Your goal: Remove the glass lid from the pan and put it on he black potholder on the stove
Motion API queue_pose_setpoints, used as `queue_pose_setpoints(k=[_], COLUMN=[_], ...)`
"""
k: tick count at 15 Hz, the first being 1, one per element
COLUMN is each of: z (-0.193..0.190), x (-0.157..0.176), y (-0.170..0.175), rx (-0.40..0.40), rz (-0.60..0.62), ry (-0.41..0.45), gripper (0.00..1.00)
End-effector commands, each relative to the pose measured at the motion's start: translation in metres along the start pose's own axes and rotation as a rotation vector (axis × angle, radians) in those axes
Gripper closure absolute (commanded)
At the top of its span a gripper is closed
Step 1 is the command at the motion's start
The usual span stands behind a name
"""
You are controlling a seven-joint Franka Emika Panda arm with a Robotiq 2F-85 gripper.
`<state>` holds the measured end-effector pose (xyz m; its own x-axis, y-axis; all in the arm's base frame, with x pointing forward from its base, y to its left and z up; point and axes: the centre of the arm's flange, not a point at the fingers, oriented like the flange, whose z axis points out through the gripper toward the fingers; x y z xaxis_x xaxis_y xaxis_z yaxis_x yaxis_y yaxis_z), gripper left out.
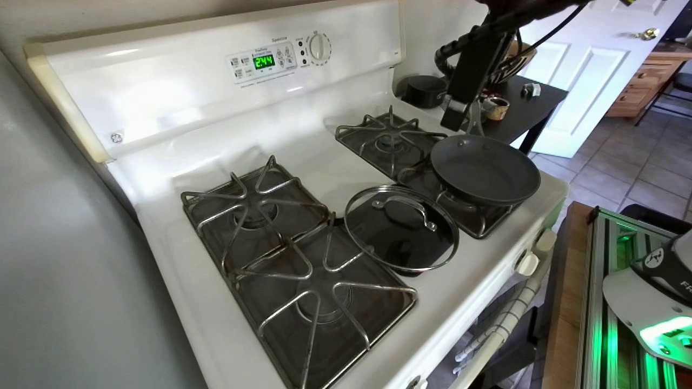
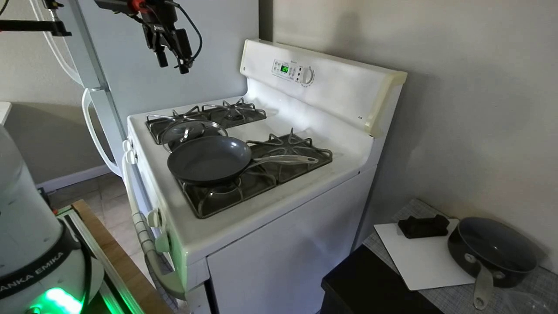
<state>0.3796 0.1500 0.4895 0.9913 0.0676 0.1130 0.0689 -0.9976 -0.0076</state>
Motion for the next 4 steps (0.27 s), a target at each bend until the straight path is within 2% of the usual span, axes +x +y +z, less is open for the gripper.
queue_pose_setpoints(k=[1, 4], z=[-0.0013, 0.0016], x=[-0.0025, -0.0049], y=[0.0007, 0.0019], rx=[-0.001, -0.003], rz=[0.001, 0.003], ry=[0.004, -0.001], gripper=[0.00, 0.00])
